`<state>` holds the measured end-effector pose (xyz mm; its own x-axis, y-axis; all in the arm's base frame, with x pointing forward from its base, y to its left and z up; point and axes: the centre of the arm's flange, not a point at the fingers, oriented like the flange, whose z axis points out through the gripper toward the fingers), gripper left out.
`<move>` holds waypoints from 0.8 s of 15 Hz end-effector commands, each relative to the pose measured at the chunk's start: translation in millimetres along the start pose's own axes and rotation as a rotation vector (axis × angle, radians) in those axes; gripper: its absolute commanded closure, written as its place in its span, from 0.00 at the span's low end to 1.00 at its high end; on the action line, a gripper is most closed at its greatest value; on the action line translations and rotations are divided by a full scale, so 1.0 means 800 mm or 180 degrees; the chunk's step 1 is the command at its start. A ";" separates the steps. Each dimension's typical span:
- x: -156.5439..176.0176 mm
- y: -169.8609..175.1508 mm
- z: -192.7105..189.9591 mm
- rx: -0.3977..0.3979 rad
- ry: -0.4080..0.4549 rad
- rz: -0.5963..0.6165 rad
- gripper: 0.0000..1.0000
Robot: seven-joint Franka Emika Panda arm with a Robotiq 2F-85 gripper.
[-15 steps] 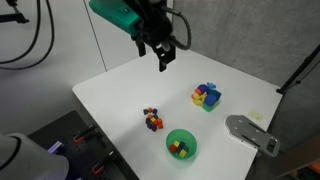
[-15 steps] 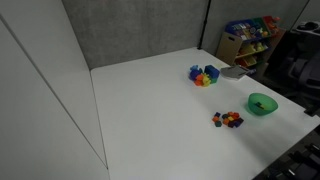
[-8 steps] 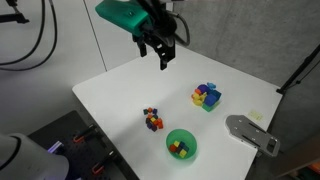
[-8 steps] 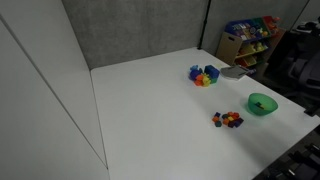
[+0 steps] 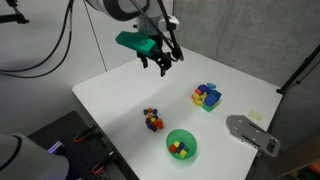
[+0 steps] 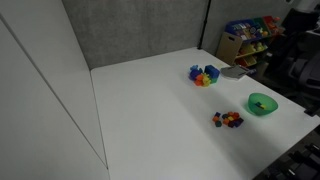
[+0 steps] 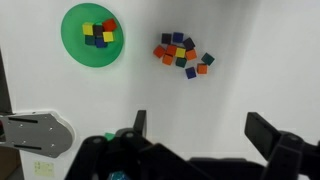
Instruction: Put the blue block into the bowl
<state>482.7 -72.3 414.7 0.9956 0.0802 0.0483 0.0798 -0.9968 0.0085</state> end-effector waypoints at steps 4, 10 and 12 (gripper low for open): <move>0.038 -0.017 0.098 -0.0046 0.0025 -0.0192 0.00; 0.031 -0.021 0.107 -0.0040 -0.0044 -0.0156 0.00; 0.039 -0.024 0.130 -0.0019 -0.0026 -0.0168 0.00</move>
<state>510.7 -53.2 328.0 0.9911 0.1289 0.0326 0.1282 -0.9915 0.0231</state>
